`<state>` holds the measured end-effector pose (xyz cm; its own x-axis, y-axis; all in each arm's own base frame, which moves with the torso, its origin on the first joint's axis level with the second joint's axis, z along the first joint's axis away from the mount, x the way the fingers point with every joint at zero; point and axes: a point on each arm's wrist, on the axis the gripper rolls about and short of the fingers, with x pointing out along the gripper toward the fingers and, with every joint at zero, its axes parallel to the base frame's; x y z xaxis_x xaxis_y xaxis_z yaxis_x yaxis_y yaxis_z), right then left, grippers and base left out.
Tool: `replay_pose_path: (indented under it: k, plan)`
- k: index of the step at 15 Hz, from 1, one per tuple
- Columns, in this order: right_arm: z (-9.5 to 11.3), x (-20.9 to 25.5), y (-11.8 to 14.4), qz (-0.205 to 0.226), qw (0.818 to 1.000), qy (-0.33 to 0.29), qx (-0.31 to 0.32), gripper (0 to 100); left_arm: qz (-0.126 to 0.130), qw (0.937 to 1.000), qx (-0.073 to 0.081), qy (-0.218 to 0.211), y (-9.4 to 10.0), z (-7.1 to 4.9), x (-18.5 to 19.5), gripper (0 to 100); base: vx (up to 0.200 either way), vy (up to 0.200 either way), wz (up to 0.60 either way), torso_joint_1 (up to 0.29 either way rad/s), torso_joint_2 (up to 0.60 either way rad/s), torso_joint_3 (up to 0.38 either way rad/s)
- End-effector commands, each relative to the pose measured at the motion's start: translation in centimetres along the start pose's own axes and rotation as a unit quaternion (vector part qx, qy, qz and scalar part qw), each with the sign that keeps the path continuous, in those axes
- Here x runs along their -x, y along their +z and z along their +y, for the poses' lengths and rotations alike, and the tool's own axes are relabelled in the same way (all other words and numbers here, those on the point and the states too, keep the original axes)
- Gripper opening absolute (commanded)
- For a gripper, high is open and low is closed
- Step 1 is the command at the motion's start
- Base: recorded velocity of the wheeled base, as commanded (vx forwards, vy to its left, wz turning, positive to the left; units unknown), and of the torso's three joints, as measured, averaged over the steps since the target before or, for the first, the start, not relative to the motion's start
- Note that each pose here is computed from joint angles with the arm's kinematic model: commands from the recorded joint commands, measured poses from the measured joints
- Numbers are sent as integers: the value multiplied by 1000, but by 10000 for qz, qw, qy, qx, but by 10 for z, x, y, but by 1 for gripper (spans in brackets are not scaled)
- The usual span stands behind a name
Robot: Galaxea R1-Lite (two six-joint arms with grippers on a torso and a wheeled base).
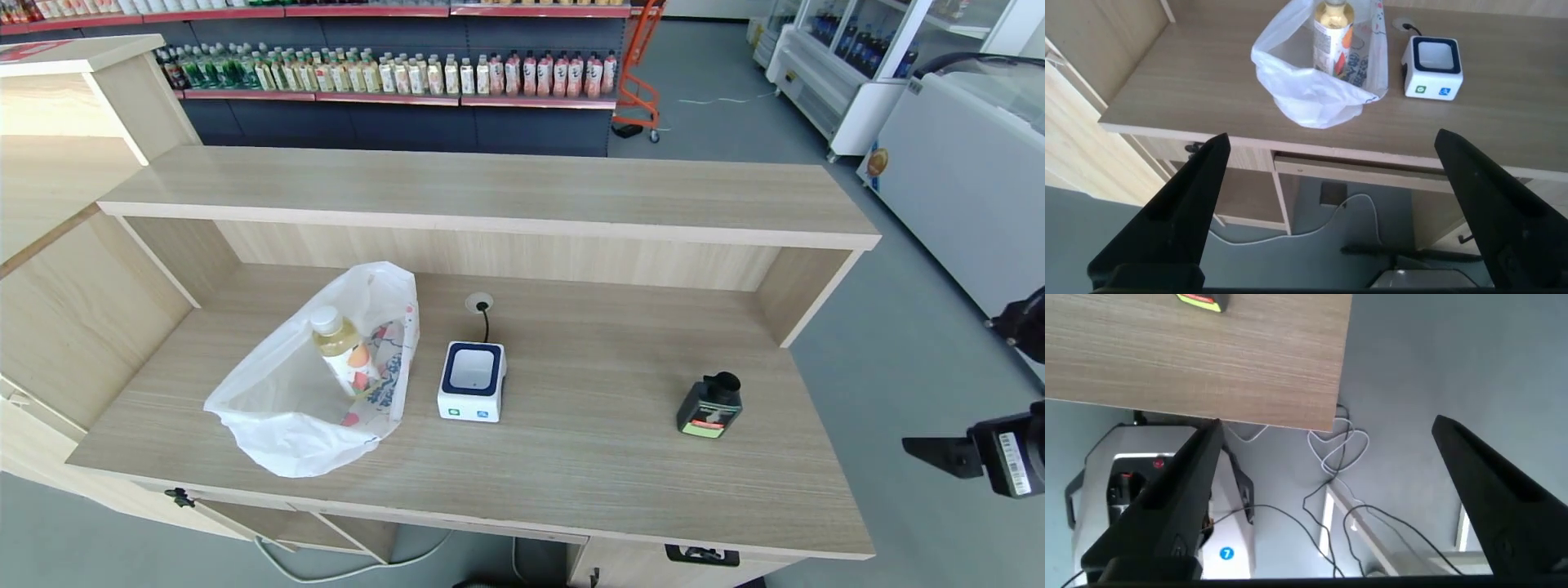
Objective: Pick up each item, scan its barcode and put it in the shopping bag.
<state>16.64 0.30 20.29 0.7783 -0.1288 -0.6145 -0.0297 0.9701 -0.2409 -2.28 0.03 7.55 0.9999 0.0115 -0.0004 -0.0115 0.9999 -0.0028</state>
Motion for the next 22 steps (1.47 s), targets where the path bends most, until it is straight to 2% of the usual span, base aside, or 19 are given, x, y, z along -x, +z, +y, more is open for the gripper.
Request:
replay_pose_path:
  k: [1,3,5,10,13,22]
  plan:
    - [21,-103,23,702,9945,281,718,100,-2,10000,2,4,0,0,0,100,0,0,0,0,0,0]
    - [27,-128,21,733,9874,388,1351,100,-2,10000,2,4,0,0,0,100,0,0,0,0,0,0]
    - [37,-139,19,695,9806,769,1663,100,-2,10000,2,-4,0,0,0,100,0,0,0,0,0,0]
    - [55,-175,22,149,9627,1407,2307,100,-2,10000,2,4,0,0,0,100,0,0,0,0,0,0]
    - [64,-194,23,-115,9564,1766,2322,100,-2,10000,2,4,0,0,0,100,0,0,0,0,0,0]
    - [91,-230,32,-535,9493,1989,2375,100,-2,10000,2,4,0,0,0,100,0,0,0,0,0,0]
